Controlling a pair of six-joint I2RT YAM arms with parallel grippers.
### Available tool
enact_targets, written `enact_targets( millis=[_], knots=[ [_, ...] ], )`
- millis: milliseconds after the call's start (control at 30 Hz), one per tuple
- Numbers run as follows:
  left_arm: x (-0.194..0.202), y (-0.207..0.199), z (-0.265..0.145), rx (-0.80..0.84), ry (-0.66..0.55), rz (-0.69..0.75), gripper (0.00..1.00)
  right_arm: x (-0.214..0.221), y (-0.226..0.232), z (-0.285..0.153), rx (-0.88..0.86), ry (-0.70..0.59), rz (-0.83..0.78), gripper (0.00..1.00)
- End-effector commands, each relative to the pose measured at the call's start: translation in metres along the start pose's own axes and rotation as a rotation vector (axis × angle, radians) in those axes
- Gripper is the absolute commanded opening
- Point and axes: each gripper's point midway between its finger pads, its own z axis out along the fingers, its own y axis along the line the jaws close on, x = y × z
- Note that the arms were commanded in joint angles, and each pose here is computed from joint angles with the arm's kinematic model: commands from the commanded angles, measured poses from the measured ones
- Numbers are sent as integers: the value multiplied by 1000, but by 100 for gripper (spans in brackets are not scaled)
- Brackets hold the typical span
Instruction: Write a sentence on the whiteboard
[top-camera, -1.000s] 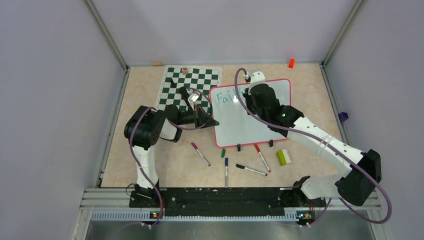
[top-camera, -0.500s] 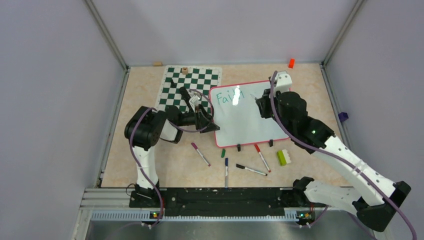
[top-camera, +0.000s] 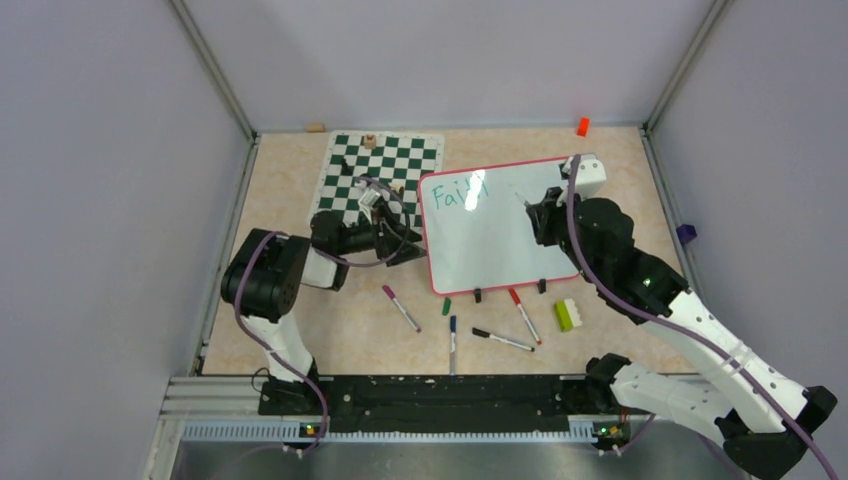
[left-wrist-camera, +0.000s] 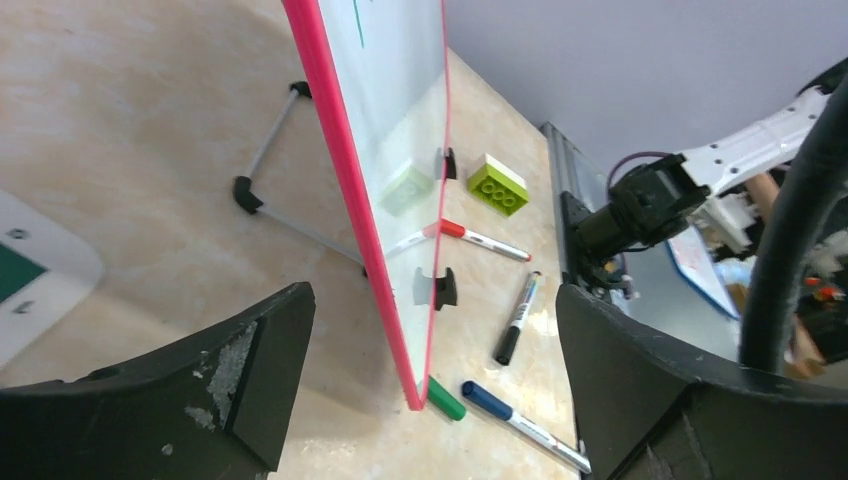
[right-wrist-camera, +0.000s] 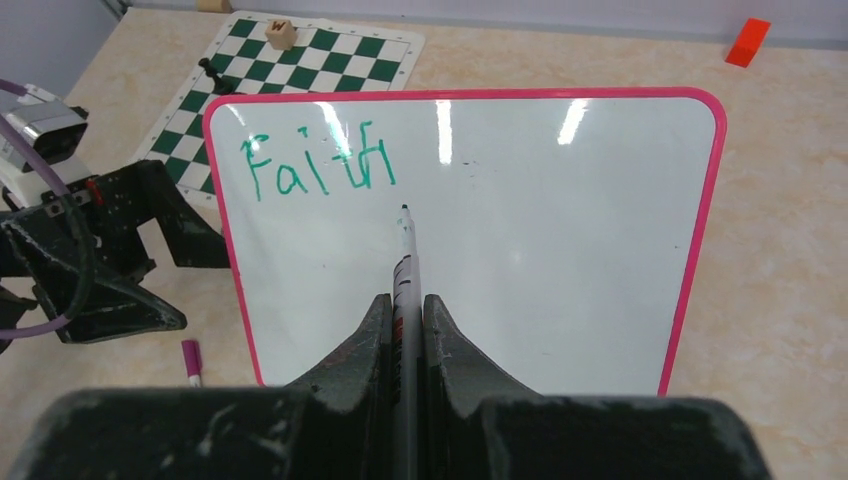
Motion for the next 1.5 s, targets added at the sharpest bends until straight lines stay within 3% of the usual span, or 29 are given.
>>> enact_targets(
  millis=[0,167,233,300,400,533,600,633,700,733,767,800,833,900,1167,1300,1467],
  knots=[
    [-15,5,-14,-119,-9,48,97,-25,-6,-4,31,-68,18,0],
    [-9,17,-37,-343,98,140,99,-27,-5,-2,30,-83,22,0],
    [-11,20,-52,-464,111,215,87,-24,-6,-1,35,-79,19,0],
    [-18,24,-69,-599,66,251,69,-22,-6,1,35,-75,13,0],
    [-31,19,-86,-703,-28,305,56,-19,-6,2,33,-72,7,0],
    [-31,8,-111,-808,-17,443,42,-17,-4,3,21,-69,3,0],
    [-36,9,-129,-919,-113,430,31,-15,-2,3,10,-67,3,0],
    [-39,11,-141,-989,-161,415,31,-14,-1,3,5,-66,3,0],
    [-45,9,-158,-1077,-252,409,94,-11,0,4,-5,-62,6,0],
    [-46,8,-167,-1118,-292,406,96,-9,2,4,-15,-58,9,0],
    [-49,7,-176,-1164,-343,392,81,-8,3,4,-22,-58,14,0],
    [-51,11,-199,-1287,-427,344,78,-7,4,3,-30,-57,18,0],
    [-51,13,-223,-1408,-516,284,96,-6,5,3,-36,-57,22,0],
    [-37,15,-266,-1624,-698,90,99,-5,5,0,-47,-60,31,0],
    [-23,31,-232,-1497,-572,-18,99,9,4,-6,-68,-39,37,0],
    [-25,21,-194,-1266,-480,91,99,16,-1,-13,-61,-33,36,0],
    [-17,20,-163,-1123,-384,73,99,30,-7,-17,-58,-12,10,0]
  ],
)
